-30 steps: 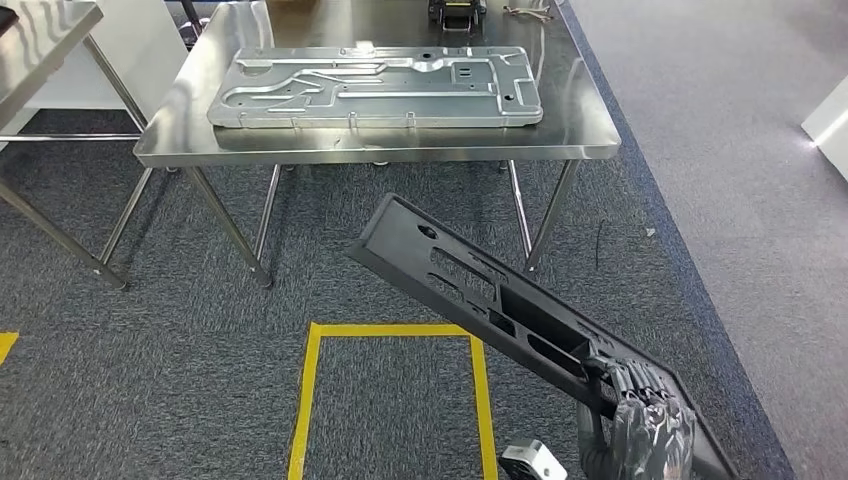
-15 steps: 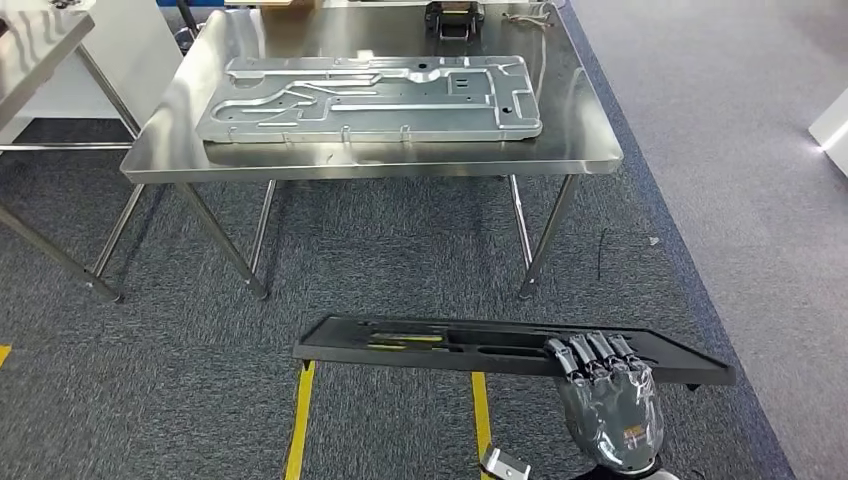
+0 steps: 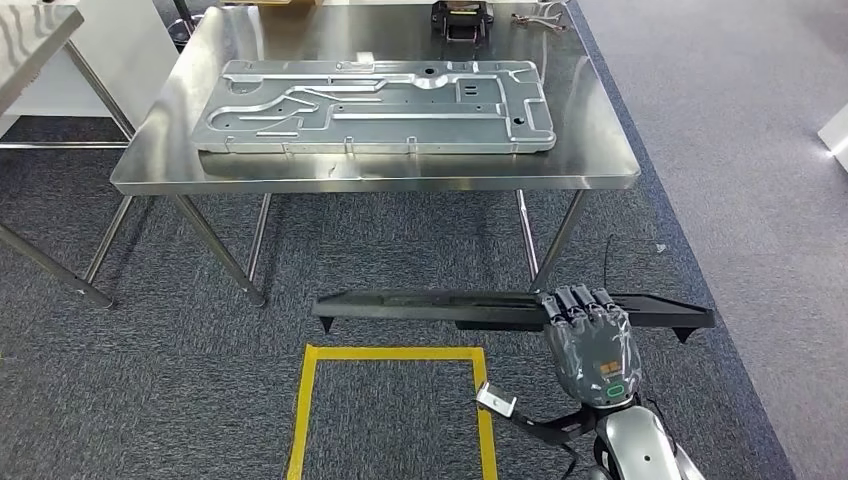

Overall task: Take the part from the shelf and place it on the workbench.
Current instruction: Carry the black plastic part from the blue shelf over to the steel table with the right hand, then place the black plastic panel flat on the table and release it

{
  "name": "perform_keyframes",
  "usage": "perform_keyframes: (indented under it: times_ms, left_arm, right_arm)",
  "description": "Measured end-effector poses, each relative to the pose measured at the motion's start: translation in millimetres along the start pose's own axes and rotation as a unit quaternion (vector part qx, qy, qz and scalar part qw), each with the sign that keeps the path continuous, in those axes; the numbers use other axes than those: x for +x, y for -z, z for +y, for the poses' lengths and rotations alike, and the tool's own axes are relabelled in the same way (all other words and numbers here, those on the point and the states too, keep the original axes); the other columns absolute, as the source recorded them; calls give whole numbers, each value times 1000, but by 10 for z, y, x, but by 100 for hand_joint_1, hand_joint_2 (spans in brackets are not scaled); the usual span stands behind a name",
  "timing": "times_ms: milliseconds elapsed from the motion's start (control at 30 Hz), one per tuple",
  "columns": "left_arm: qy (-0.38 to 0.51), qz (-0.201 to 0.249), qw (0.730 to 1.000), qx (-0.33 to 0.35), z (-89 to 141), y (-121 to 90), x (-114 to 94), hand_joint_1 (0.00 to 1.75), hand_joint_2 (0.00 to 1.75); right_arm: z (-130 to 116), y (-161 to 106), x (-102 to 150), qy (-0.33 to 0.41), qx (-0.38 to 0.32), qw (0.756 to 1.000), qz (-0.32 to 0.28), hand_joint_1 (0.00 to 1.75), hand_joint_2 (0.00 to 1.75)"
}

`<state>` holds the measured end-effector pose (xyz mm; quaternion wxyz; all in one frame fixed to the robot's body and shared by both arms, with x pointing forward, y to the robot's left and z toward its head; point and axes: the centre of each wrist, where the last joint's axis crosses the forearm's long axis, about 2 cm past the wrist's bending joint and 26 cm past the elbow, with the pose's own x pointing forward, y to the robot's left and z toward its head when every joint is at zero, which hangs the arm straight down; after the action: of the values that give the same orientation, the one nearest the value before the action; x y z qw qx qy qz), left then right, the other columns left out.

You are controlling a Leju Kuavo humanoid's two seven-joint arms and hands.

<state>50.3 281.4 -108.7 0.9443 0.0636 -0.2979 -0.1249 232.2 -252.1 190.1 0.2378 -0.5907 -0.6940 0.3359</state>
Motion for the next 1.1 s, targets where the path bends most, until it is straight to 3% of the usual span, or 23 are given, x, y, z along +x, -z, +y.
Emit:
perform_keyframes:
  times_ms: [233,600,1100]
  left_arm:
    - [4,-3,1000,-1,16,13,18,0,0]
    - [9,-11,1000,-6,24,41,68,0,0]
    - [11,-8,1000,-7,27,22,27,0,0]
  right_arm:
    - [32,349,-54,-52,-11,999,8,175,175]
    - [54,660,-111,-125,-48,981,-137,175,175]
    - [18,802,-273,-170,-63,965,-188,175,175]
